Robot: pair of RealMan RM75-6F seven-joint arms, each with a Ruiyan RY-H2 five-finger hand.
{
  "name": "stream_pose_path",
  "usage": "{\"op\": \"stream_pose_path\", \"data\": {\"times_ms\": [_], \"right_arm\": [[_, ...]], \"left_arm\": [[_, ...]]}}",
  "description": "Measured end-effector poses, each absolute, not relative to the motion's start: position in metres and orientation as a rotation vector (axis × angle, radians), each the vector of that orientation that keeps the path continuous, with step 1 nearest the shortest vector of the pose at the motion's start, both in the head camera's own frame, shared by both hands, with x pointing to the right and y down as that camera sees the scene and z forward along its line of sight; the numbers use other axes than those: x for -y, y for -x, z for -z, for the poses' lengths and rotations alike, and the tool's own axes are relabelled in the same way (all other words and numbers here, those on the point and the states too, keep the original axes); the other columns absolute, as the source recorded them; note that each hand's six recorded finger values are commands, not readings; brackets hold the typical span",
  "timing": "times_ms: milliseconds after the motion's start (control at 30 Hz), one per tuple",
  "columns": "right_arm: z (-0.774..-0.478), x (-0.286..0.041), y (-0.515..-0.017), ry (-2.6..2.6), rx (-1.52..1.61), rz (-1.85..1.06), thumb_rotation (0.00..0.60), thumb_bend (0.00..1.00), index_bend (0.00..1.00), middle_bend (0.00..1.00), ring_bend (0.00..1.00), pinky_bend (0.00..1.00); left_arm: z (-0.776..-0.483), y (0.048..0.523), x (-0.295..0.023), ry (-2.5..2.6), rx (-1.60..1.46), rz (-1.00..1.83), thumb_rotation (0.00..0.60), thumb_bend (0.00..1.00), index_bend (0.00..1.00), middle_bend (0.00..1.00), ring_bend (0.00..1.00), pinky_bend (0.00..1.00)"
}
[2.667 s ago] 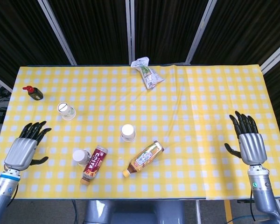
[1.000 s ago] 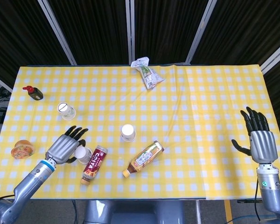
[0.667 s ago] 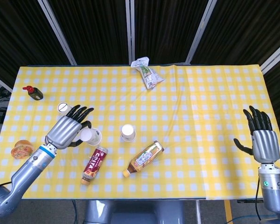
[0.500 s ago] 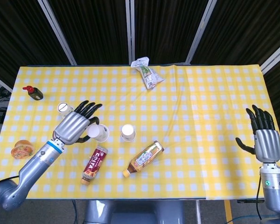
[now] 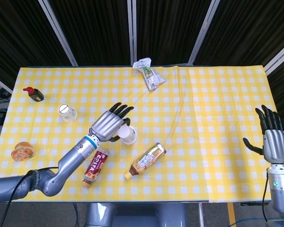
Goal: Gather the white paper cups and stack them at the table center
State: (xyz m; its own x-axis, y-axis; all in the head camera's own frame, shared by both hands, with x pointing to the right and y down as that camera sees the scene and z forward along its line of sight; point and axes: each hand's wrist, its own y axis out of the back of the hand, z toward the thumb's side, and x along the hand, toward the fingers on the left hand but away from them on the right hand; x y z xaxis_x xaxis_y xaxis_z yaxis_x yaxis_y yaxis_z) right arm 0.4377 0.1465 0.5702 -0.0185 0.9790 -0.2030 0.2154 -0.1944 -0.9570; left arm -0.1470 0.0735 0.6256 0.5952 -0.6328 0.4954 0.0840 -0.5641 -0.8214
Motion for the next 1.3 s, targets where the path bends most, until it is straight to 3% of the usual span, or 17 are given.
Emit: {"op": "stream_pose_path", "data": {"times_ms": [400, 500, 533, 633, 1000, 1300], "right_arm": [[-0.567, -0.145, -0.441, 1.504, 1.315, -1.277, 0.600, 0.12, 0.05, 0.00, 0.00, 0.00], [-0.567, -0.145, -0.441, 1.504, 1.314, -1.276, 0.600, 0.12, 0.05, 0.00, 0.00, 0.00], [-0.567, -0.145, -0.441, 1.504, 1.313, -1.276, 0.600, 0.12, 0.05, 0.00, 0.00, 0.00], [-0.567, -0.146, -0.441, 1.501, 1.314, -1.276, 0.600, 0.12, 0.05, 0.00, 0.00, 0.00], [-0.567, -0.147, -0.440, 1.507, 1.306, -1.281, 0.600, 0.12, 0.05, 0.00, 0.00, 0.00], [-0.569, -0.148, -0.438, 1.521, 1.300, -1.286, 0.600, 0.12, 0.05, 0.00, 0.00, 0.00]], "left_arm": [[-0.637, 0.136, -0.064, 1.927, -0.448, 1.065, 0.600, 0.33, 0.40, 0.00, 0.00, 0.00], [-0.642, 0.138, -0.064, 1.926, -0.430, 1.090, 0.600, 0.30, 0.26, 0.00, 0.00, 0.00], [-0.643, 0.138, -0.064, 1.927, -0.424, 1.099, 0.600, 0.26, 0.16, 0.00, 0.00, 0.00], [-0.648, 0.140, -0.065, 1.931, -0.405, 1.128, 0.600, 0.15, 0.01, 0.00, 0.00, 0.00], [-0.636, 0.163, -0.064, 1.874, -0.469, 1.127, 0.600, 0.13, 0.02, 0.00, 0.00, 0.00], [-0.638, 0.267, -0.050, 1.704, -0.579, 1.342, 0.600, 0.13, 0.04, 0.00, 0.00, 0.00]]}}
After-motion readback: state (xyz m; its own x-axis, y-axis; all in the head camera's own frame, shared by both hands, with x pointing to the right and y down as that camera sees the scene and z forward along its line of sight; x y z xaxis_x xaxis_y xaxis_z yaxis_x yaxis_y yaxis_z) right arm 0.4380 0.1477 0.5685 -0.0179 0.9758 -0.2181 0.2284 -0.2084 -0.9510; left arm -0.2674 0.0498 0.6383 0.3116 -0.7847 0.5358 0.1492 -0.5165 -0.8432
